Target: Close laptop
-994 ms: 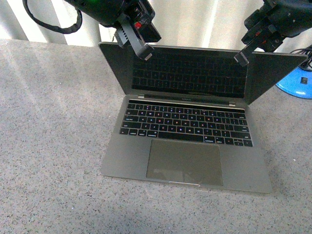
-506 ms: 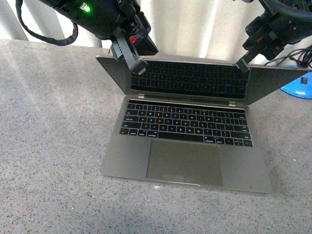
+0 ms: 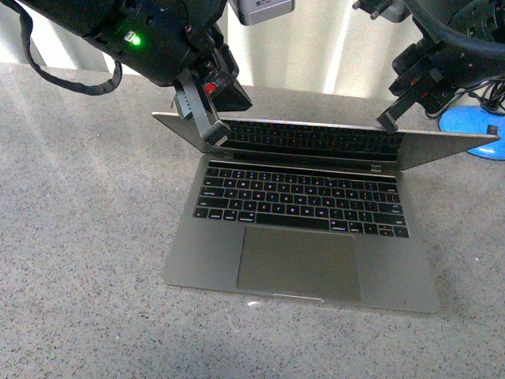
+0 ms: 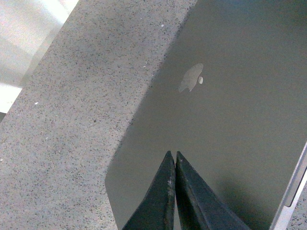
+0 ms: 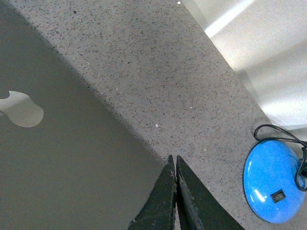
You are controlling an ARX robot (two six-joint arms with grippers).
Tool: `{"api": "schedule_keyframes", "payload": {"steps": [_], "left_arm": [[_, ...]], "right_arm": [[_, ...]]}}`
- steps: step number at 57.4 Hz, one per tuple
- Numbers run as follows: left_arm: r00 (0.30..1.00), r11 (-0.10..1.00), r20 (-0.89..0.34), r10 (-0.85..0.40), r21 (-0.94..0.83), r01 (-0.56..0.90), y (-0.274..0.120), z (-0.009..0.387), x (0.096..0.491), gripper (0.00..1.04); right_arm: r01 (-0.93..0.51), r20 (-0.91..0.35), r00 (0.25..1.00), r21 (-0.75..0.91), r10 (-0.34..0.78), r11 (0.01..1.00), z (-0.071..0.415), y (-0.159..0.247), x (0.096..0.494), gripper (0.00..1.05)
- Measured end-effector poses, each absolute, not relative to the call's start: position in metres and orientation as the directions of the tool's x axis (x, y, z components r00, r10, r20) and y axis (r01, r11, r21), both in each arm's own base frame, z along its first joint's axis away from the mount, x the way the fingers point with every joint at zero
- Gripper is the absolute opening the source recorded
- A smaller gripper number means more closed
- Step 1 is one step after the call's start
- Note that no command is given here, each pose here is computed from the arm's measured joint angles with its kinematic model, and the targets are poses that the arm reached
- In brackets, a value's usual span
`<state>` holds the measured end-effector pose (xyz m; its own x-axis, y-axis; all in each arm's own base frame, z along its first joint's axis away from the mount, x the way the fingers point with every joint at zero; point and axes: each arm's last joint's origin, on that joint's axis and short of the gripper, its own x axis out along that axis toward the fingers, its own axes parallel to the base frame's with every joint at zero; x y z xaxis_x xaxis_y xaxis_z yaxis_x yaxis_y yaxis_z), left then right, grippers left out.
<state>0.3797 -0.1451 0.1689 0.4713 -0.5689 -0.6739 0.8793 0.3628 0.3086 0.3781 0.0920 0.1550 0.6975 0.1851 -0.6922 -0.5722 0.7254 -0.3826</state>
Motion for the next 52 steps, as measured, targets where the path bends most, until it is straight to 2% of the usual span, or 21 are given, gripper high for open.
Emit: {"api": "schedule_keyframes", "payload": {"steps": [52], "left_arm": [[0.448,0.345,-0.683,-0.576,0.294,0.892,-0.145,0.162,0.375,0.04]], "right_arm": [[-0.561,-0.726,0.662,-0.318,0.185,0.764,0.136,0.105,0.360,0.01]]}}
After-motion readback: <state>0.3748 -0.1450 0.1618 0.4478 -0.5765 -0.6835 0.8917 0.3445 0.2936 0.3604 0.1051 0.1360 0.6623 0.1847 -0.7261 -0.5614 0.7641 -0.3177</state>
